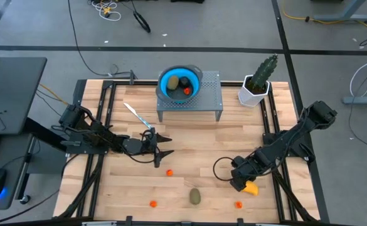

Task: Pick & Place Fruit
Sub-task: Put the yellow mango into the blue strainer bowl

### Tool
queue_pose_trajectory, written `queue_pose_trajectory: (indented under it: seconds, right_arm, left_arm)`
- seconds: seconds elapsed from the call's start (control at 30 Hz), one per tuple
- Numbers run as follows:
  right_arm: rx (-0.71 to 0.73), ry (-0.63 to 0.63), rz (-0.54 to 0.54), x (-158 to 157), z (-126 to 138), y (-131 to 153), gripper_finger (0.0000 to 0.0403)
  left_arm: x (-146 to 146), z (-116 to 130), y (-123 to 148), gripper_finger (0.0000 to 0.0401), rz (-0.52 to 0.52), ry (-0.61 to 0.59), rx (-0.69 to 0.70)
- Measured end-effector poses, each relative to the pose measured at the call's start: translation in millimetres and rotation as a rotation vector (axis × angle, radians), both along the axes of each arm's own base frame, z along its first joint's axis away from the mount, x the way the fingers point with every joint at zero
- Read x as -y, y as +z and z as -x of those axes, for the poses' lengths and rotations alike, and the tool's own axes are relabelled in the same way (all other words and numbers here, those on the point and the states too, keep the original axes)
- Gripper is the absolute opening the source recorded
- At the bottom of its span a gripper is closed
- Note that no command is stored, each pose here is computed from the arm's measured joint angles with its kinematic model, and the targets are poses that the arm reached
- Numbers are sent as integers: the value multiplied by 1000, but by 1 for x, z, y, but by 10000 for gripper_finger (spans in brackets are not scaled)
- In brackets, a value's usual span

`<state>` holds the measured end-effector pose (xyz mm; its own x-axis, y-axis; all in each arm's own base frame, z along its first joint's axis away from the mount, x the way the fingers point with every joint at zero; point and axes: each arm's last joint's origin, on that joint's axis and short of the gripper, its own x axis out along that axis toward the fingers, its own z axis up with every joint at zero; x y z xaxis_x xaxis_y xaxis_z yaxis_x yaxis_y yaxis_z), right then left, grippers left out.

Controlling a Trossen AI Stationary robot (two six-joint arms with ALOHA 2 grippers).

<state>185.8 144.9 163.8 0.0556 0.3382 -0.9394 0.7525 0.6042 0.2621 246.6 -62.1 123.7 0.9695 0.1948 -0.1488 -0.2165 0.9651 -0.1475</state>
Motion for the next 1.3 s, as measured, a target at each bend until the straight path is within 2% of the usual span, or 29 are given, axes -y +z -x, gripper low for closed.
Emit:
queue_pose_trajectory:
  seconds: [0.17,0.4,0.63,0.73,0.83,1.0,1.13,1.3]
  right_arm:
    - [30,54,54,-6,6,-1,307]
    - [-9,130,115,-14,9,-17,307]
    - [-120,127,69,-18,10,-28,307]
    - [-125,109,66,-18,10,-28,305]
    - [-128,94,65,-18,9,-28,289]
    - [-140,44,56,-15,6,-28,239]
    - [-104,28,38,-10,-1,-26,226]
    - [21,51,18,5,-20,-7,243]
  left_arm:
    - [0,0,0,272,1,0,0]
    - [0,0,0,272,1,5,1]
    - [0,0,0,272,0,9,2]
    - [0,0,0,272,0,9,2]
    - [0,0,0,272,0,9,3]
    - [0,0,0,272,0,9,3]
    - [0,0,0,272,0,9,3]
    - [0,0,0,272,-3,16,4]
